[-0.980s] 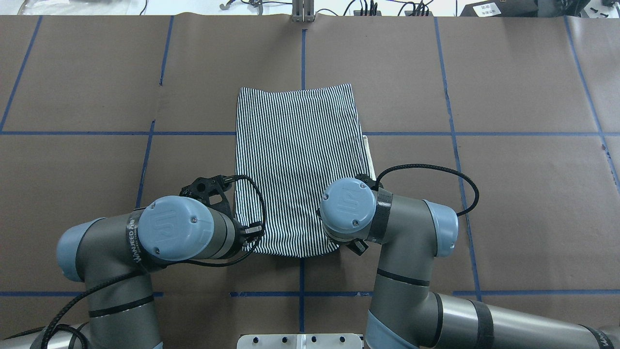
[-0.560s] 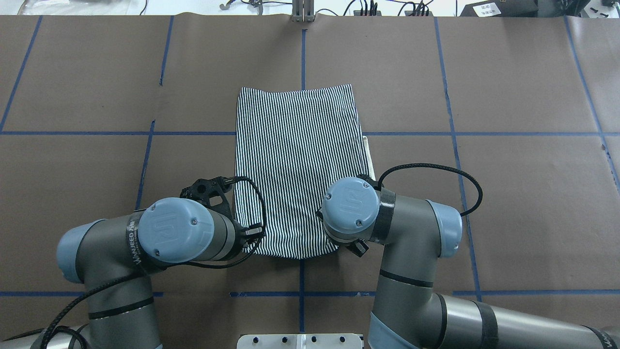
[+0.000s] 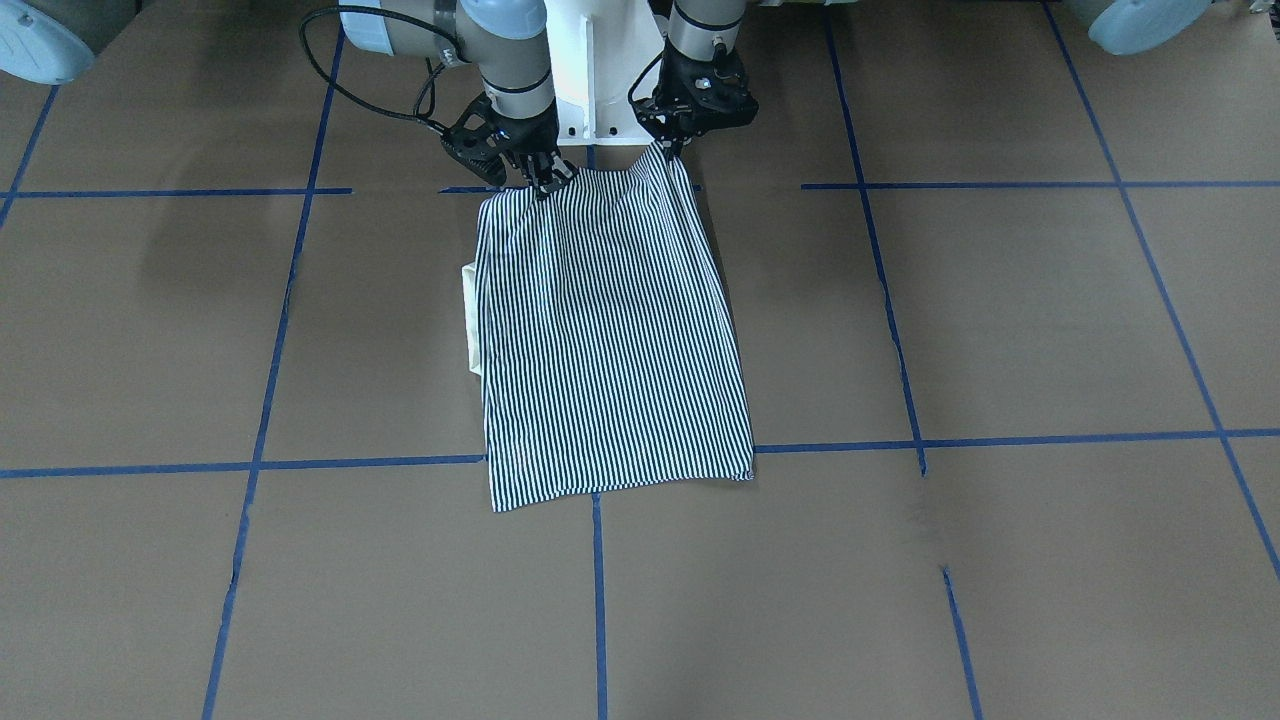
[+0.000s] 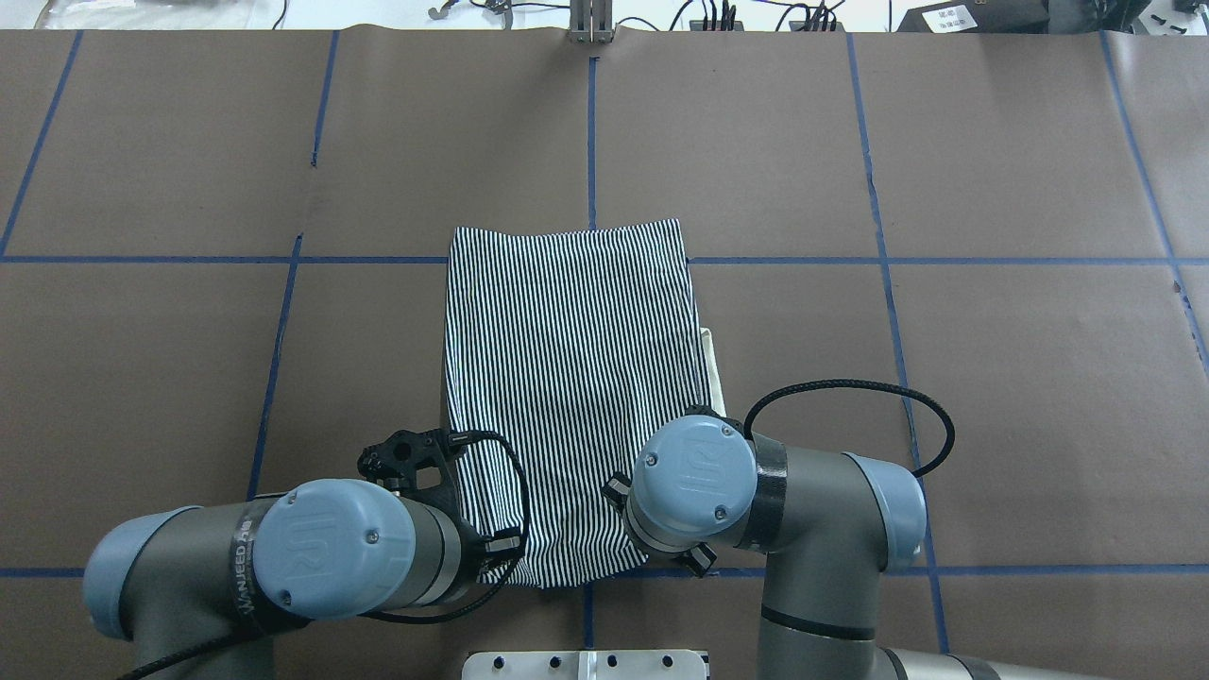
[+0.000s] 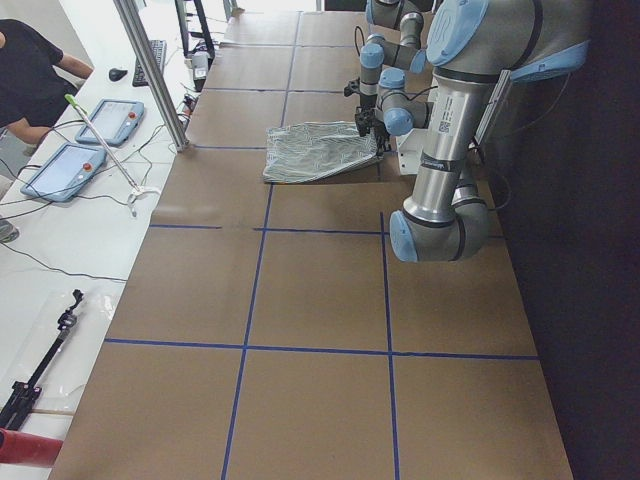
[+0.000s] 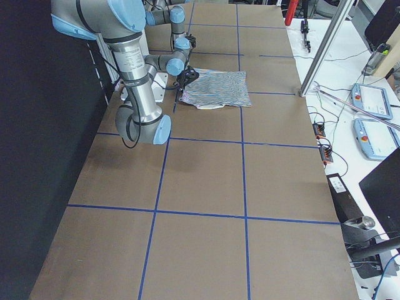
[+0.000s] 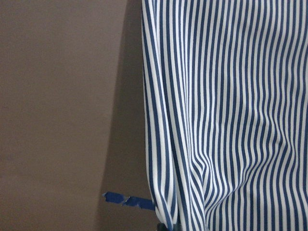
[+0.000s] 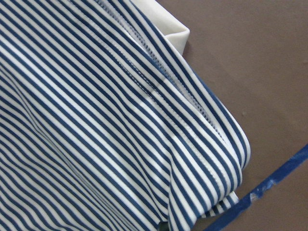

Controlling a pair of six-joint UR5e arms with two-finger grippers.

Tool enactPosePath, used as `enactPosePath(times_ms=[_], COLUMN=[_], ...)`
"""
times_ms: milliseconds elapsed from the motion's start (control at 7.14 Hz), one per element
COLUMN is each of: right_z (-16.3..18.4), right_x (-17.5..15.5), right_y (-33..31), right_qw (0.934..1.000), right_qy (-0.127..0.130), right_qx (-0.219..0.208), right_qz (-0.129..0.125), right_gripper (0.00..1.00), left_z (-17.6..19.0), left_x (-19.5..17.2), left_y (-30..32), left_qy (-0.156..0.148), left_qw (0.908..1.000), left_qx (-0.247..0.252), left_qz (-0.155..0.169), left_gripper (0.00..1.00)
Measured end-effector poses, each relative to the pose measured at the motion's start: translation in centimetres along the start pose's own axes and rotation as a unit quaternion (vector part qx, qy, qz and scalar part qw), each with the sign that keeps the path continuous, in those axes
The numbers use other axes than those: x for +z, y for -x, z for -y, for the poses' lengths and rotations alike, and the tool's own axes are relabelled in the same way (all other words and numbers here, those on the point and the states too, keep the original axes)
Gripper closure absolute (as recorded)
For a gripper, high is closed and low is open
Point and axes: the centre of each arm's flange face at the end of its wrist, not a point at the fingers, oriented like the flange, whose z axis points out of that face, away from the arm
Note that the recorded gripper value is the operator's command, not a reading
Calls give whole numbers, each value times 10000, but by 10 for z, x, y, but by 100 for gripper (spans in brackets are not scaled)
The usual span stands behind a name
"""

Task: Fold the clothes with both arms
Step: 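Pull the near edge of the shirt toward the robot with both grippers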

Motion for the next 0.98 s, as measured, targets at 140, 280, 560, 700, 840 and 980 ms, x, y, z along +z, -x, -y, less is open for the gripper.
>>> enactPosePath(times_ms=[140, 280, 560, 700, 840, 980], right_z=[8, 23, 52, 60, 65, 70], right_x=[-2, -8, -18, -11, -3, 0], right_y=[4, 11, 27, 35, 42, 48], right_qw=[10000, 9998, 9990, 9985, 9979, 9974], right_qy=[-47, -121, -254, -263, -241, -236], right_qx=[-16, -63, -200, -243, -268, -272], right_qz=[53, 134, 306, 408, 529, 617], right_gripper=[100, 100, 100, 100, 100, 100], left_z=[11, 25, 61, 73, 79, 84], left_x=[-2, 3, 9, 11, 14, 16], left_y=[1, 2, 3, 3, 2, 1], left_qy=[-77, -188, -429, -500, -530, -548], left_qw=[9999, 9997, 9984, 9979, 9976, 9972], left_qx=[-65, -151, -348, -401, -443, -493], left_qz=[4, 71, 132, 80, -17, -75], left_gripper=[100, 100, 100, 100, 100, 100])
